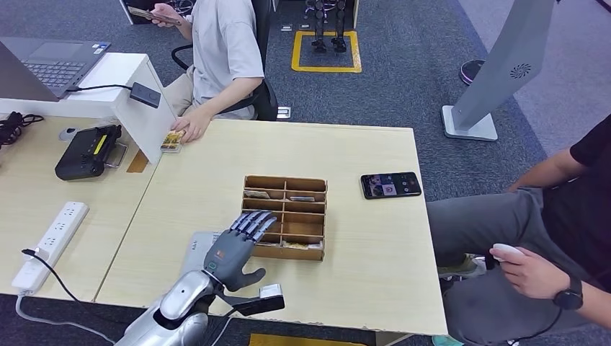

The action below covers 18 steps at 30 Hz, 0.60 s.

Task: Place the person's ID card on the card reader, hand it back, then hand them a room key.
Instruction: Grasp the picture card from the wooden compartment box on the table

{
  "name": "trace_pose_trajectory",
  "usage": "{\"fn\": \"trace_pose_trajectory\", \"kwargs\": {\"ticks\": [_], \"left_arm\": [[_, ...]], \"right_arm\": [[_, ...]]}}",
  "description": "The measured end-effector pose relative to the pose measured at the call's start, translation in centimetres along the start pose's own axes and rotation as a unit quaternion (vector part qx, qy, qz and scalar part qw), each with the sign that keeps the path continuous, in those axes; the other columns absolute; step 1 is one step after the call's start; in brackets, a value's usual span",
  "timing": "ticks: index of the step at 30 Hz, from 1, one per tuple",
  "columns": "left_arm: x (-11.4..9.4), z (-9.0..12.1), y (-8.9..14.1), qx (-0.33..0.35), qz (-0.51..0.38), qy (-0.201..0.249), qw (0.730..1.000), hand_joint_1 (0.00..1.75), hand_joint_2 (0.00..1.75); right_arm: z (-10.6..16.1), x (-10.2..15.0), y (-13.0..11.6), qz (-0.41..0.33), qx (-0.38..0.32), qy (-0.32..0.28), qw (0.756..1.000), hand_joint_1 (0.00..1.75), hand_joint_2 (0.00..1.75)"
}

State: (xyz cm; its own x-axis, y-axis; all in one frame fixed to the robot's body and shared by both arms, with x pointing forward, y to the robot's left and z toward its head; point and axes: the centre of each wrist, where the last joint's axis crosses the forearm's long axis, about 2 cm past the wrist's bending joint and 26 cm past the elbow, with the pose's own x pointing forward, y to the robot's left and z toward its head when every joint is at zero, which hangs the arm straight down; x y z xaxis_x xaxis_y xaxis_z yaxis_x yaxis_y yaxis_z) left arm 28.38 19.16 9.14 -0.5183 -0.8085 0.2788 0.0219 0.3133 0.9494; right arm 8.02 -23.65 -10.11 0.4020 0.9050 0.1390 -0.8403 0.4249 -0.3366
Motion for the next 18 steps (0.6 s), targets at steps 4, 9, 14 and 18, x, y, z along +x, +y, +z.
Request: {"fn": "trace_pose_trajectory", "kwargs": {"ticks": [4,9,14,18], "left_arm": [[0.01,-0.01,-0.01,-0.002,0.003,0.000,1.000,0.00,1.75],[0.01,-0.01,0.00,-0.001,0.002,-0.002,1.000,0.00,1.75],[-0.02,-0.01,0.02,-0.001,0.002,-0.002,1.000,0.00,1.75],[-0.09,-0.03,0.07,0.002,0.000,-0.001,1.000,0.00,1.75]], "right_arm": [[0.00,-0.06,0.00,0.000,0.000,-0.001,1.000,0.00,1.75],[0.00,-0.09,0.01,0.003,0.001,-0.001,1.000,0.00,1.75],[0.00,-0.11,0.00,0.004,0.001,-0.002,1.000,0.00,1.75],[-0.01,-0.11,-0.01,0.006,0.001,-0.002,1.000,0.00,1.75]]}}
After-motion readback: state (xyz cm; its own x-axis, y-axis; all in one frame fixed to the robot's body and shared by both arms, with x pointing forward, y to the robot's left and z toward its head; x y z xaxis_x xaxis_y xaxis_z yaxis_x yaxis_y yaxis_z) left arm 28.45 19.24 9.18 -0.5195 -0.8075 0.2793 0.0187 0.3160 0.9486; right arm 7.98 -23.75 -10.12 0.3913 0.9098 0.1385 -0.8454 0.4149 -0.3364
